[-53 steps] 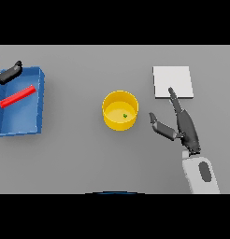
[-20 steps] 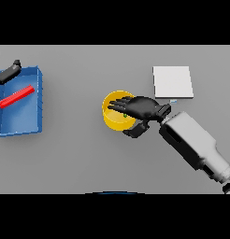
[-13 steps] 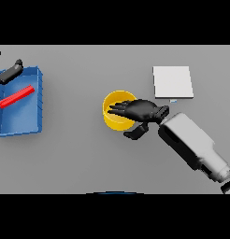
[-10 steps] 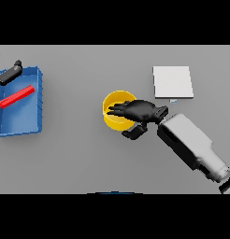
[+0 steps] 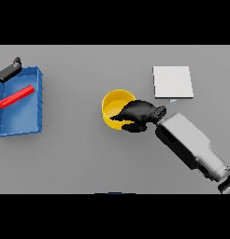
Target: Pick up the red beaker and tilt it to pour out 1 green nut into yellow bowl. Pick up the yellow bowl and place it on the metallic measuring scale.
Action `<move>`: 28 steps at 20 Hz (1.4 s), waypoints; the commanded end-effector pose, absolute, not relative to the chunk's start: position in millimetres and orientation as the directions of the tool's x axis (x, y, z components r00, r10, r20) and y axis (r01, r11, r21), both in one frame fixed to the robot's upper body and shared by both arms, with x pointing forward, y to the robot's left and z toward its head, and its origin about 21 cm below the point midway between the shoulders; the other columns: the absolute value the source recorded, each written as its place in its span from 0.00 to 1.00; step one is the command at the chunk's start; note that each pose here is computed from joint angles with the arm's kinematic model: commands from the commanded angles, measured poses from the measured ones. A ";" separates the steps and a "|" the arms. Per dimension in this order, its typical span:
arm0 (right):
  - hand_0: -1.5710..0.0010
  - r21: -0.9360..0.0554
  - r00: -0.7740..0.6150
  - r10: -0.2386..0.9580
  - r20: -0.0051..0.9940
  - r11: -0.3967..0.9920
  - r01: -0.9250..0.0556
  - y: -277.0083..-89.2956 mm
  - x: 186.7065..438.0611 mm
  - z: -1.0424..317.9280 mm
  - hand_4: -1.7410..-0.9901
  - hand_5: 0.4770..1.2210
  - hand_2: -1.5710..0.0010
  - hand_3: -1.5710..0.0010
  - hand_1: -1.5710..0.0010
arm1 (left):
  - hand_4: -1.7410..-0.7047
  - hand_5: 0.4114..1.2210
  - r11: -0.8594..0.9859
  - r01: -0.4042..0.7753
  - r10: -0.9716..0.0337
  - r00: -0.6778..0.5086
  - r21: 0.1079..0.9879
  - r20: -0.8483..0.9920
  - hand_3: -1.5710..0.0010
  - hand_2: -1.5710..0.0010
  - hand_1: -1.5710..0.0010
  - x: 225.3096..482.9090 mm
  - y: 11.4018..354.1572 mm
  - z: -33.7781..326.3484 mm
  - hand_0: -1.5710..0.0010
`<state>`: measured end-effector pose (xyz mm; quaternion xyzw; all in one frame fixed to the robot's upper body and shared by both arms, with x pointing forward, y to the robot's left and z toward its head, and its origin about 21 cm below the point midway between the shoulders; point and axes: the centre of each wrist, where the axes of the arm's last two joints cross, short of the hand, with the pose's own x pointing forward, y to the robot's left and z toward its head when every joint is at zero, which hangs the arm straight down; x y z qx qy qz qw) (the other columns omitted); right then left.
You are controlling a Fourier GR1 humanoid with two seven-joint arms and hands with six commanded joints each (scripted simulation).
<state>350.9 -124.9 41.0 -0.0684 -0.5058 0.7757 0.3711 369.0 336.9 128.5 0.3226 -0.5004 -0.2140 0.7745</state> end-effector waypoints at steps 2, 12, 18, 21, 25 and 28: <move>0.21 -0.831 -0.714 0.647 0.268 -0.220 -0.511 -125.9 350.8 45.1 0.16 0.92 0.26 0.33 0.25 | 0.91 0.40 0.697 0.012 -0.658 0.409 0.717 0.633 1.00 1.00 1.00 370.6 337.3 125.8 1.00; 0.02 -0.843 -0.697 0.663 0.273 -0.185 -0.505 -140.0 352.7 78.6 0.03 0.99 0.03 0.14 0.03 | 0.92 0.39 0.695 0.007 -0.661 0.400 0.719 0.635 1.00 1.00 1.00 365.2 338.7 119.7 1.00; 0.01 -0.855 -0.685 0.691 0.232 -0.191 -0.483 -147.3 358.3 106.1 0.02 1.00 0.01 0.14 0.01 | 0.91 0.40 0.699 0.000 -0.663 0.376 0.715 0.648 1.00 1.00 1.00 368.2 338.2 127.1 1.00; 0.00 -0.871 -0.654 0.728 0.205 -0.168 -0.461 -154.8 366.5 116.1 0.02 1.00 0.00 0.19 0.01 | 0.91 0.41 0.691 -0.001 -0.665 0.388 0.722 0.638 1.00 1.00 1.00 366.3 342.4 128.3 1.00; 0.03 -0.891 -0.601 0.785 0.148 -0.157 -0.426 -178.4 377.2 123.6 0.02 1.00 0.00 0.15 0.01 | 0.92 0.42 0.692 0.005 -0.671 0.375 0.722 0.640 1.00 1.00 1.00 365.8 344.7 130.6 1.00; 0.02 -0.907 -0.567 0.814 0.124 -0.139 -0.398 -193.3 389.1 133.6 0.02 1.00 0.00 0.10 0.01 | 0.90 0.42 0.704 -0.003 -0.653 0.388 0.710 0.650 1.00 1.00 1.00 366.3 344.7 132.0 1.00</move>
